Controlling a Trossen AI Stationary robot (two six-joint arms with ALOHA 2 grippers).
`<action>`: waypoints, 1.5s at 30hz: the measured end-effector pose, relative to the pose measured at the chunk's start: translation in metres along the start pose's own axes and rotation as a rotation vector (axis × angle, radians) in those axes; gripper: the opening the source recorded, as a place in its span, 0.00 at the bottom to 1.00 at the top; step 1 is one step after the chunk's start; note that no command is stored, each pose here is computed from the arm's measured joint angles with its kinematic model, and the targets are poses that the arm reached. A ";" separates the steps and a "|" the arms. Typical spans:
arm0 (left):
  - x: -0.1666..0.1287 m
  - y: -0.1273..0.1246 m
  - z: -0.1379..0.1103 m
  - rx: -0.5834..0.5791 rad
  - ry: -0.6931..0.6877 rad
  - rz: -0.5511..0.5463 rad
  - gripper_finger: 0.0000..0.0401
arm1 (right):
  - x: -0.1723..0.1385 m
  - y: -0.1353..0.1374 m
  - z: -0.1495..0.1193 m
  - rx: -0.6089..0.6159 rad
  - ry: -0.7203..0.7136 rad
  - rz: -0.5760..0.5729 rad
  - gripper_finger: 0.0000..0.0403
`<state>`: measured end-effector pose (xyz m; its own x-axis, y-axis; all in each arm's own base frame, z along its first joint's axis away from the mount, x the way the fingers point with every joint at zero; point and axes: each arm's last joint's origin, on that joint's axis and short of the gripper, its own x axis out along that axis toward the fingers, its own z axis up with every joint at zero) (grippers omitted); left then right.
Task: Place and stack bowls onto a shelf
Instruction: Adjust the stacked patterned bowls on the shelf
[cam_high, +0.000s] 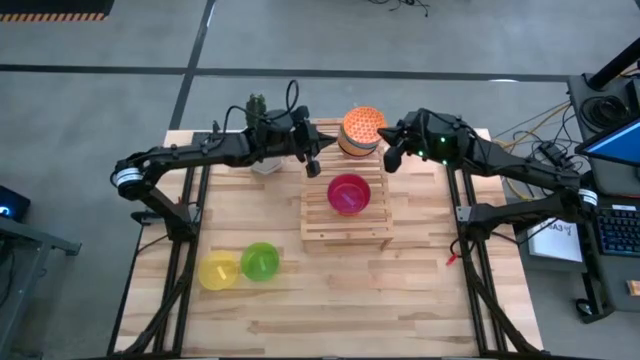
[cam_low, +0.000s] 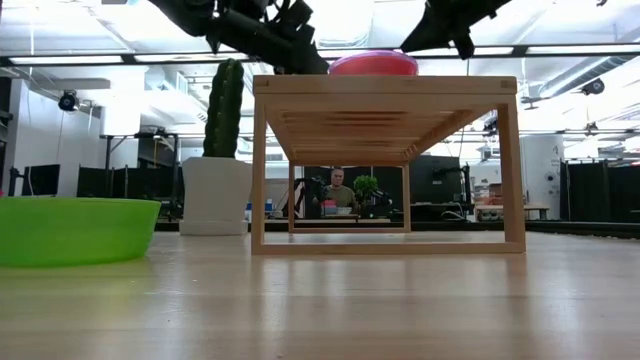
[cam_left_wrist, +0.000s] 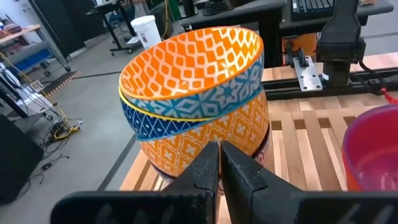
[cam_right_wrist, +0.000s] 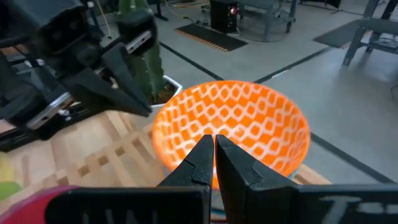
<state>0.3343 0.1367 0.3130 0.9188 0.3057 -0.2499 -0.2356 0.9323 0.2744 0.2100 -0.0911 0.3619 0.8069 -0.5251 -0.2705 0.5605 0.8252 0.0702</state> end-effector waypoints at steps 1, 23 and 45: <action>0.000 0.000 -0.001 0.000 -0.002 0.000 0.00 | -0.001 0.001 -0.002 0.005 0.001 0.005 0.02; 0.026 -0.006 -0.024 -0.055 -0.021 0.004 0.00 | 0.003 0.007 -0.018 0.038 0.044 0.027 0.02; -0.011 -0.015 0.001 -0.070 -0.019 -0.061 0.00 | -0.026 0.017 -0.049 0.103 0.103 0.113 0.02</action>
<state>0.3283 0.1190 0.3125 0.9378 0.2448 -0.2463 -0.1999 0.9605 0.1937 0.1893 -0.0526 0.3229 0.8456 -0.4016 -0.3517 0.4876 0.8492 0.2026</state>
